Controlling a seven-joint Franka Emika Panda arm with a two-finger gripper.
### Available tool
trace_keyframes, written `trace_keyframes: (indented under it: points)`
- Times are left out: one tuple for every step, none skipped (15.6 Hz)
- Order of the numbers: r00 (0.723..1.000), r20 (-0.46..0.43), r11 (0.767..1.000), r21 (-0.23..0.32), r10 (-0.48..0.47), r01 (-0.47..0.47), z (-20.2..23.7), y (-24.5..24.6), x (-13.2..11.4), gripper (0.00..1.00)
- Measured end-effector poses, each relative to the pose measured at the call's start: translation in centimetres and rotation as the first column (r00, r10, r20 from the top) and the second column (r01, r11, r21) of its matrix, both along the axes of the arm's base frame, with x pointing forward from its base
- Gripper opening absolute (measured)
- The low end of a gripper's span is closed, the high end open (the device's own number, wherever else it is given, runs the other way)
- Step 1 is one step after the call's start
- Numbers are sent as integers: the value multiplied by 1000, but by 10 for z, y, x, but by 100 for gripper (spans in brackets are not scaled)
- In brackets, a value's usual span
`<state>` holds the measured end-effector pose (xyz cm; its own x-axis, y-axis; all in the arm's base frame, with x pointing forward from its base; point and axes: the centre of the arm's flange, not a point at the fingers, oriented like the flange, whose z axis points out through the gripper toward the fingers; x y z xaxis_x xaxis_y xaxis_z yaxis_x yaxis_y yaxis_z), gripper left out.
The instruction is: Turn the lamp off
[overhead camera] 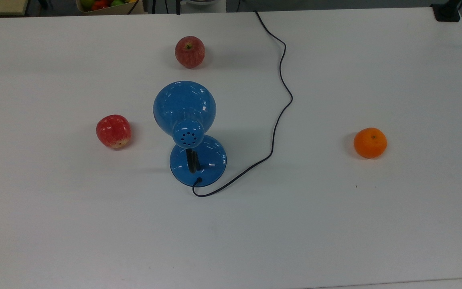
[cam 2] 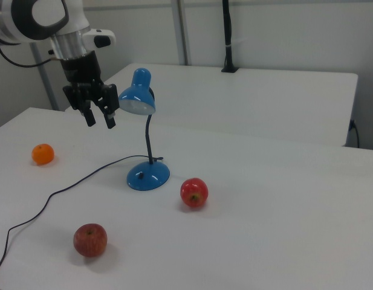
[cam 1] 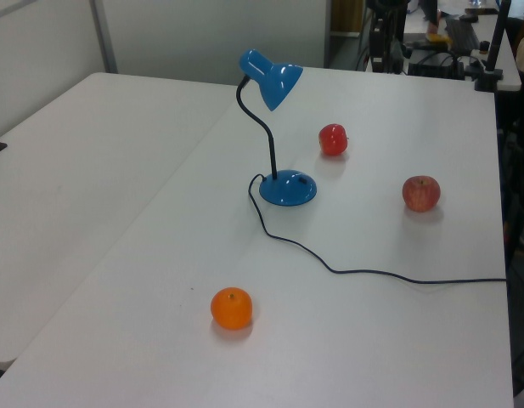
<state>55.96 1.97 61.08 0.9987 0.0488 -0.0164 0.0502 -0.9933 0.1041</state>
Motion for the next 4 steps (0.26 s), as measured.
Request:
trace_keyframes:
  points:
    - [1000, 1, 1000, 0, -1, 1, 0, -1, 0, 75]
    - [1000, 2, 1000, 0, -3, 3, 1, -2, -1, 85]
    - [1000, 4, 1000, 0, -5, 5, 2, -3, -1, 93]
    - [1000, 6, 1000, 0, -9, 9, 3, -5, -1, 100]
